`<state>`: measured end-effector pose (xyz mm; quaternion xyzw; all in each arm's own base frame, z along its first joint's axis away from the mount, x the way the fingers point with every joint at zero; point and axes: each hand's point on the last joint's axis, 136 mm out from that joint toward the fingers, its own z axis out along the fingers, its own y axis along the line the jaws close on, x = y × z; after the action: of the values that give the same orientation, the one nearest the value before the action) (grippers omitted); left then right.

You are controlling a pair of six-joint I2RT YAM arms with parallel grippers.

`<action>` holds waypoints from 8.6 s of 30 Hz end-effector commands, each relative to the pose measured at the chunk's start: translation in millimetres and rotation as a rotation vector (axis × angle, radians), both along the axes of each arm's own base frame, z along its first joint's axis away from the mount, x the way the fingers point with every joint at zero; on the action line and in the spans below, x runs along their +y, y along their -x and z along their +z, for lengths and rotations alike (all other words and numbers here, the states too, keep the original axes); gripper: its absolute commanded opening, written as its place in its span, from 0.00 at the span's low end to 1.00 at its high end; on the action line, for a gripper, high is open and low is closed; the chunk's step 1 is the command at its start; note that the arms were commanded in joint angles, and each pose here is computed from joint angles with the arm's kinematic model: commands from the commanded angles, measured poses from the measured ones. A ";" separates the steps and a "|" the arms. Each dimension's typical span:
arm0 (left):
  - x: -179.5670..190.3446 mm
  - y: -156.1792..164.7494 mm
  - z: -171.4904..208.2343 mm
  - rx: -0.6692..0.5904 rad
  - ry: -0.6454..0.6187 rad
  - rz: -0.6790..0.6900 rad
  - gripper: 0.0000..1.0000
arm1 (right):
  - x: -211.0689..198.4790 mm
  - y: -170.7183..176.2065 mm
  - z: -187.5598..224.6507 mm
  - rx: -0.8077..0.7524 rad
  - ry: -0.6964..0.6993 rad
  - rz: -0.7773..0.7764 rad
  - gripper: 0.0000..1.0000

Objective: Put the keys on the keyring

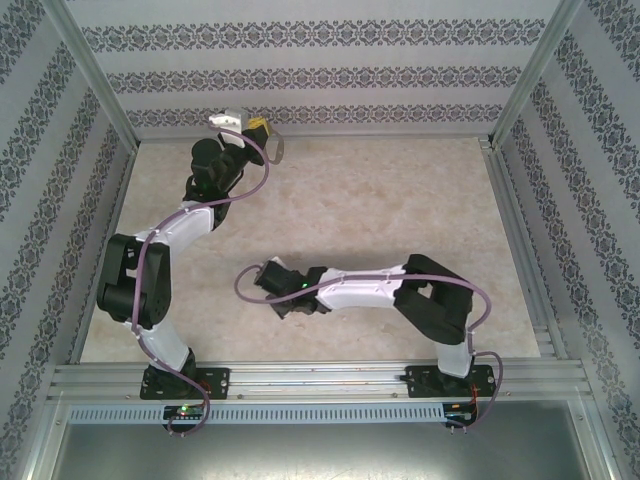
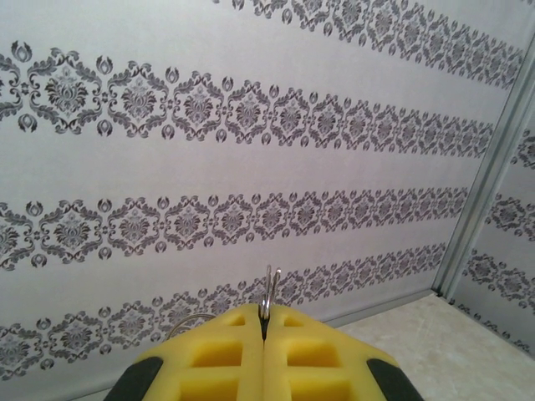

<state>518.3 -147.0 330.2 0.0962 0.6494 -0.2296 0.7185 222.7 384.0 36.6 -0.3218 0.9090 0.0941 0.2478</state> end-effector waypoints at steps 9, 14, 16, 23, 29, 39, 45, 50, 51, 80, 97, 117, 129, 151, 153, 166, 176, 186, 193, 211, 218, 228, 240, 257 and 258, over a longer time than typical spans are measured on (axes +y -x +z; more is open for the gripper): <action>-24.1 34.8 30.4 -0.026 0.036 -0.094 0.00 | -84.6 -50.8 31.0 0.052 -0.265 -0.173 0.00; -41.6 50.7 19.7 0.003 0.044 -0.133 0.00 | -116.4 -62.7 20.5 0.083 -0.291 -0.236 0.00; -50.0 59.4 15.8 0.013 0.044 -0.153 0.00 | -126.1 -65.0 14.3 0.097 -0.292 -0.258 0.00; -73.7 88.4 10.2 0.010 0.010 -0.206 0.00 | -138.3 -69.0 4.1 0.118 -0.304 -0.293 0.00; -78.6 96.3 9.5 0.007 -0.006 -0.213 0.00 | -138.7 -70.8 0.0 0.126 -0.305 -0.305 0.01; -81.2 103.3 12.4 -0.003 -0.014 -0.222 0.00 | -141.9 -70.4 -0.4 0.125 -0.304 -0.315 0.28; -80.7 105.4 13.8 -0.009 -0.017 -0.220 0.00 | -142.1 -70.0 -1.3 0.129 -0.304 -0.316 0.33; -80.8 106.8 16.6 -0.018 -0.014 -0.220 0.00 | -141.3 -72.3 -1.7 0.131 -0.301 -0.334 0.37; -80.7 106.6 14.9 -0.015 -0.015 -0.220 0.00 | -141.7 -73.2 -2.3 0.132 -0.299 -0.343 0.37; -81.0 109.3 20.3 -0.041 -0.021 -0.226 0.00 | -137.7 -73.5 -12.3 0.133 -0.167 -0.366 0.19; -82.2 109.2 19.0 -0.032 -0.021 -0.233 0.00 | -134.6 -71.8 -9.7 0.131 -0.173 -0.345 0.00; -109.1 135.4 -7.7 0.108 -0.125 -0.452 0.00 | -214.8 -111.3 150.6 -0.142 -0.669 -0.352 0.00; -115.3 147.5 -38.9 0.196 -0.142 -0.440 0.00 | -231.0 -114.3 185.3 -0.177 -0.886 -0.276 0.00; -169.7 206.5 -47.2 0.141 -0.220 -0.894 0.00 | -212.7 -72.1 223.1 -0.346 -0.979 -0.060 0.00; -171.1 205.4 -48.8 0.136 -0.240 -0.876 0.00 | -210.5 -67.6 228.3 -0.362 -0.982 -0.043 0.00; -181.4 204.6 -50.6 0.082 -0.275 -0.809 0.00 | -182.4 -59.5 248.8 -0.367 -0.989 0.092 0.00; -185.1 205.3 -49.6 0.082 -0.273 -0.814 0.00 | -163.1 -57.5 251.1 -0.353 -0.978 0.145 0.00; -189.2 206.4 -52.1 0.093 -0.281 -0.832 0.00 | -150.2 -58.7 255.9 -0.347 -0.972 0.183 0.00; -191.4 207.5 -50.8 0.091 -0.284 -0.837 0.00 | -146.3 -62.0 254.2 -0.337 -0.967 0.190 0.00; -189.2 209.9 -45.5 0.075 -0.289 -0.831 0.00 | -161.6 -70.4 229.3 -0.315 -0.928 0.119 0.00; -188.5 212.1 -42.2 0.060 -0.285 -0.829 0.00 | -168.3 -72.3 225.3 -0.301 -0.926 0.104 0.00; -189.0 210.7 -36.9 0.038 -0.265 -0.824 0.00 | -160.3 -64.8 223.8 -0.233 -0.959 0.158 0.00; -186.1 205.7 -23.8 -0.018 -0.219 -0.778 0.00 | -157.4 -61.1 220.1 -0.195 -0.983 0.167 0.00; -186.0 202.5 -22.4 -0.032 -0.195 -0.763 0.00 | -189.7 -67.9 228.6 -0.264 -0.995 0.030 0.35; -186.1 202.5 -22.2 -0.033 -0.194 -0.764 0.00 | -190.0 -67.4 230.9 -0.269 -0.999 0.030 0.36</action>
<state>321.9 -330.3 287.0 0.4018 0.6044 -0.4085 0.5536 292.4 197.5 257.1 -0.1904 0.7183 0.4774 0.4689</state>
